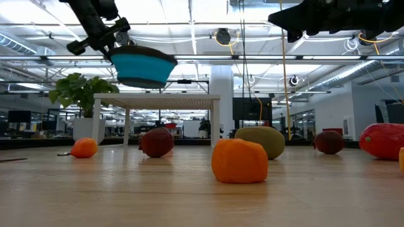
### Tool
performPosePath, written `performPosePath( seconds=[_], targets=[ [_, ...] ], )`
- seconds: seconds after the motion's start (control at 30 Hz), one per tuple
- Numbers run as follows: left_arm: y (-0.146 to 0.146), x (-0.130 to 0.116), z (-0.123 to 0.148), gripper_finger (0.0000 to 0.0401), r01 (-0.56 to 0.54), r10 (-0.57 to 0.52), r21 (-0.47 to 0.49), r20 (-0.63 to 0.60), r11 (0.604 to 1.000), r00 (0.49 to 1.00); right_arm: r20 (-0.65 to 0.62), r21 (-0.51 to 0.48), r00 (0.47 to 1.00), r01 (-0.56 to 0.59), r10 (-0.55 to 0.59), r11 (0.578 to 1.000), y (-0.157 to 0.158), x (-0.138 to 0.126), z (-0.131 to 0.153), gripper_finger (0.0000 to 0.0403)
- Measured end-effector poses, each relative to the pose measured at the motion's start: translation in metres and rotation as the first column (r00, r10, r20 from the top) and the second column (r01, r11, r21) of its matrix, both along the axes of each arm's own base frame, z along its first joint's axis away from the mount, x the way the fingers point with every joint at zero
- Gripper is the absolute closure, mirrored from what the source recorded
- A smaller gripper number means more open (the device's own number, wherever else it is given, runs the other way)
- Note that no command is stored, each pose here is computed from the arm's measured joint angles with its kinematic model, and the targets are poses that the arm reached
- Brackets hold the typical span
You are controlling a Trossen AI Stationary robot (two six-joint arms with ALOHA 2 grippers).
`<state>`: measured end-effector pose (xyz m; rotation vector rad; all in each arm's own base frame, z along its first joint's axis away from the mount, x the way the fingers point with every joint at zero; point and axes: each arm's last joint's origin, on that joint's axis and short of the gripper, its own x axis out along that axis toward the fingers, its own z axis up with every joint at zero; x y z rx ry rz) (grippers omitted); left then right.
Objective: Pick & Place Fruit
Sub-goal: Put the blue strainer bowl on the shelf
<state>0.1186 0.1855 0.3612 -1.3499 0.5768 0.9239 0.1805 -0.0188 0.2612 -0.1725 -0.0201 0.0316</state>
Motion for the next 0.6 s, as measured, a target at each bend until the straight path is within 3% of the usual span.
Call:
performPosePath(
  seconds=[0.27,0.6],
  targets=[
    [0.001,0.0,-0.001,0.0396,0.052,-0.05,0.05,-0.041,0.997,0.998,0.0,0.0,1.0,0.0,0.0,1.0,0.0,0.0,0.0,0.0403],
    [0.021,0.013,-0.016,0.0396,0.082,-0.082,0.003,-0.027,0.997,0.996,0.0,0.0,1.0,0.0,0.0,1.0,0.0,0.0,0.0,0.0403]
  ],
)
